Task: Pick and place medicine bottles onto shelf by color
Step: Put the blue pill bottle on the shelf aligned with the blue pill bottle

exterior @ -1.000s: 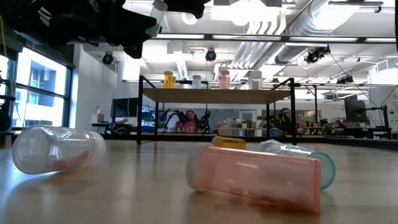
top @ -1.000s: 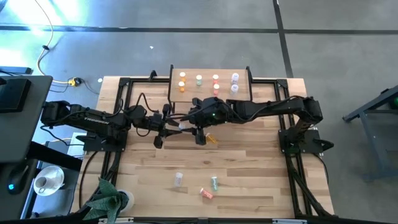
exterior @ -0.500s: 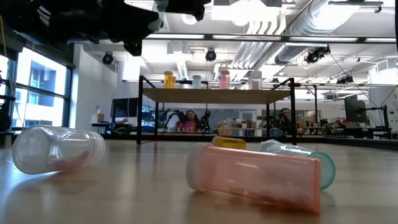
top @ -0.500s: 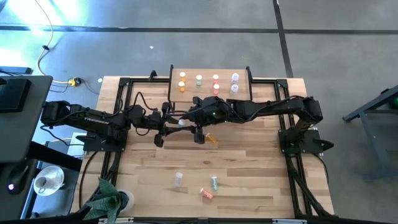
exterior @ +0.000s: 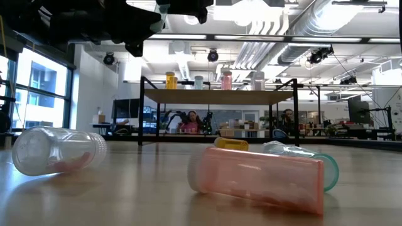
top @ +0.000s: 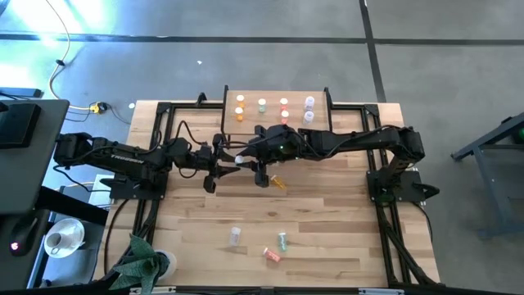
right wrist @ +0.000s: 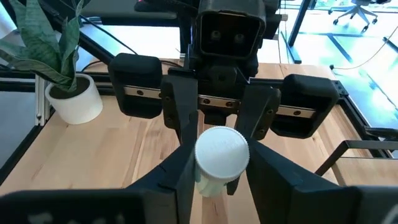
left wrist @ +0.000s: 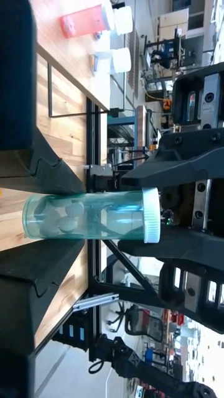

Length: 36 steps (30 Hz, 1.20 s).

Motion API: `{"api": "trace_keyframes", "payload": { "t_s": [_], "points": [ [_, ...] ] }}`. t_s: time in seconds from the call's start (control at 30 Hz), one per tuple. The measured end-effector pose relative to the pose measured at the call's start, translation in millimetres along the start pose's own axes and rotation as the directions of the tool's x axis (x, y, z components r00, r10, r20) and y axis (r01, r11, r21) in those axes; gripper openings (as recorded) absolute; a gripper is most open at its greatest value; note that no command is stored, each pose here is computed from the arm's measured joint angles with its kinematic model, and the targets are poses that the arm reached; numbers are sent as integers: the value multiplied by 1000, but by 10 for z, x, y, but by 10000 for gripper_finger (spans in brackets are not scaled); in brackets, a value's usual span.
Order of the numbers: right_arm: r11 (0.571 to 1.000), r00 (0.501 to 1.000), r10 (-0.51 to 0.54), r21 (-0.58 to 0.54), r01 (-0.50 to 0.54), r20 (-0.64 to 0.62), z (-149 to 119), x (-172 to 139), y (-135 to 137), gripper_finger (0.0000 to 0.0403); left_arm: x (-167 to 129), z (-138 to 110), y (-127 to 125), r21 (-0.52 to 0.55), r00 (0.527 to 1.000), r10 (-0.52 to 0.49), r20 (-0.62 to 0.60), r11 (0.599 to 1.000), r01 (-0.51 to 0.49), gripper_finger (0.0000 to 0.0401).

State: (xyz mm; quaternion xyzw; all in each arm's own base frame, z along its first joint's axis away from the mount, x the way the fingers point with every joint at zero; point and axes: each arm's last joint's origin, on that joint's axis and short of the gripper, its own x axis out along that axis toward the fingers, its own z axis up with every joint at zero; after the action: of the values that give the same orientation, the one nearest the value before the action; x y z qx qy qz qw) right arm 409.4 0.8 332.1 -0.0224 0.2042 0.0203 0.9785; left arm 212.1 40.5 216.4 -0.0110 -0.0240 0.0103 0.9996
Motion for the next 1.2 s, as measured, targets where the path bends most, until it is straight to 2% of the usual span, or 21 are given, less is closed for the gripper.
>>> {"api": "trace_keyframes", "payload": {
  "t_s": [0.5,0.6,0.97,1.13,1.2],
  "points": [
    [1000,1000,1,0,-1,-3,-3,0,0,107,0,-4,7,16,1000,16,-5,1000,-16,108],
    [1000,1000,1,0,-1,-6,-8,4,0,106,1,-15,7,55,1000,17,-17,998,-16,128],
    [1000,1000,1,0,-1,-9,-11,4,1,106,0,-35,20,57,998,60,-36,997,-57,234],
    [1000,1000,-6,1,6,-17,-16,2,-1,106,-2,-62,28,59,995,82,-63,995,-78,252],
    [999,999,-48,-6,48,-20,-7,-11,-11,106,-3,-70,29,84,994,82,-72,994,-76,252]
  ]
}}
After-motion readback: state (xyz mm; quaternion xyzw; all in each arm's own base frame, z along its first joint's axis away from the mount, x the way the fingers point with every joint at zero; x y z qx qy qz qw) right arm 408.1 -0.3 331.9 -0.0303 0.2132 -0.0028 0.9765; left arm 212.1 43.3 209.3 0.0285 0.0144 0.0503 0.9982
